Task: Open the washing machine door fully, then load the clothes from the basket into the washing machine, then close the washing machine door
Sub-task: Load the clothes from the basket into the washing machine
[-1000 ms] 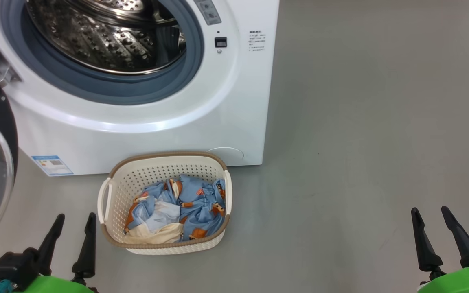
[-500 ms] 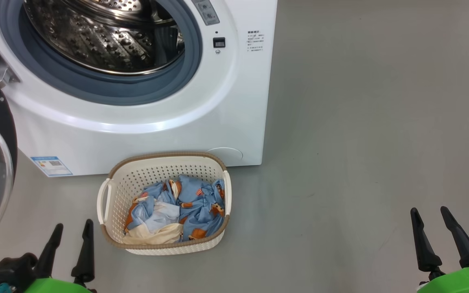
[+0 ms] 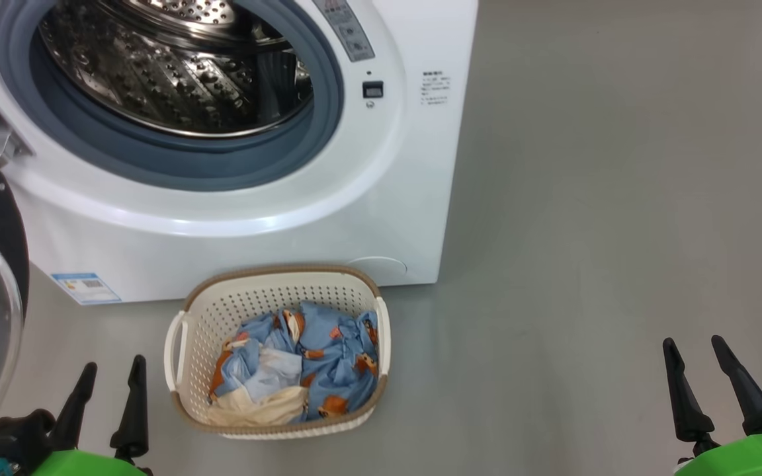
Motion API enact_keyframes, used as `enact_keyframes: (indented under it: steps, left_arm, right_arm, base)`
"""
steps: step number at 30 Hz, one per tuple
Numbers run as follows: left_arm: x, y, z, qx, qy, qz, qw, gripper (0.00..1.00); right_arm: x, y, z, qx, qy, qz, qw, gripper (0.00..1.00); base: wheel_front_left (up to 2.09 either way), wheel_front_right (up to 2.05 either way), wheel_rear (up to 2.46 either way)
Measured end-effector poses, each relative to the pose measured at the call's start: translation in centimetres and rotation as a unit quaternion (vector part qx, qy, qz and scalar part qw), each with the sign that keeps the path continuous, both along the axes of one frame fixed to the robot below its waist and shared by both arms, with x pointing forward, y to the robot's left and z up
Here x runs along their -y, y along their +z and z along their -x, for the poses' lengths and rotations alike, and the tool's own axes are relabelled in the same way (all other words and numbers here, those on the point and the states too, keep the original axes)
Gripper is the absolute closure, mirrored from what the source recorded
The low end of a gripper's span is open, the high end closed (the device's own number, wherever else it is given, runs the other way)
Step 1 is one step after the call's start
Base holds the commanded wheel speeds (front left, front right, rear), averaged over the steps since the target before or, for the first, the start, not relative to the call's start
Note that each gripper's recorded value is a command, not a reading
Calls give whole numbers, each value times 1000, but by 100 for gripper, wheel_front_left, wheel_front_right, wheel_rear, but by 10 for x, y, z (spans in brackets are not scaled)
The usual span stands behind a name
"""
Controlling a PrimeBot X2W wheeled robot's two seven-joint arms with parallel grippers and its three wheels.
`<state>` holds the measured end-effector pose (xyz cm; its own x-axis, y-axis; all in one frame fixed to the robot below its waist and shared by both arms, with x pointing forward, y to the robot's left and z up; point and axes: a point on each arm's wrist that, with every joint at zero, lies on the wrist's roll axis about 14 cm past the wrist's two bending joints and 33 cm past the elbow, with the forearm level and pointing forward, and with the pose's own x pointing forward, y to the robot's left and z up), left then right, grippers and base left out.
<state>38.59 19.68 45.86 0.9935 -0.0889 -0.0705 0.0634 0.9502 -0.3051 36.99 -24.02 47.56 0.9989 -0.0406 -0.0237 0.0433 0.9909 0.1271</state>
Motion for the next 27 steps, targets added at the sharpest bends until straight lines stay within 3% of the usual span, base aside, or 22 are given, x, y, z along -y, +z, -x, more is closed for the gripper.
enact_keyframes:
  steps: [9,27]
  left_arm:
    - [3,0,-8,1,-5,0,1000,0]
    - [34,-45,-19,-64,-51,-5,997,0]
  right_arm:
    - [-1,-4,-2,-6,-2,-3,1000,0]
    - [-10,-15,-22,-14,1,-16,1000,0]
  base:
    - [73,-114,41]
    - [4,-4,0]
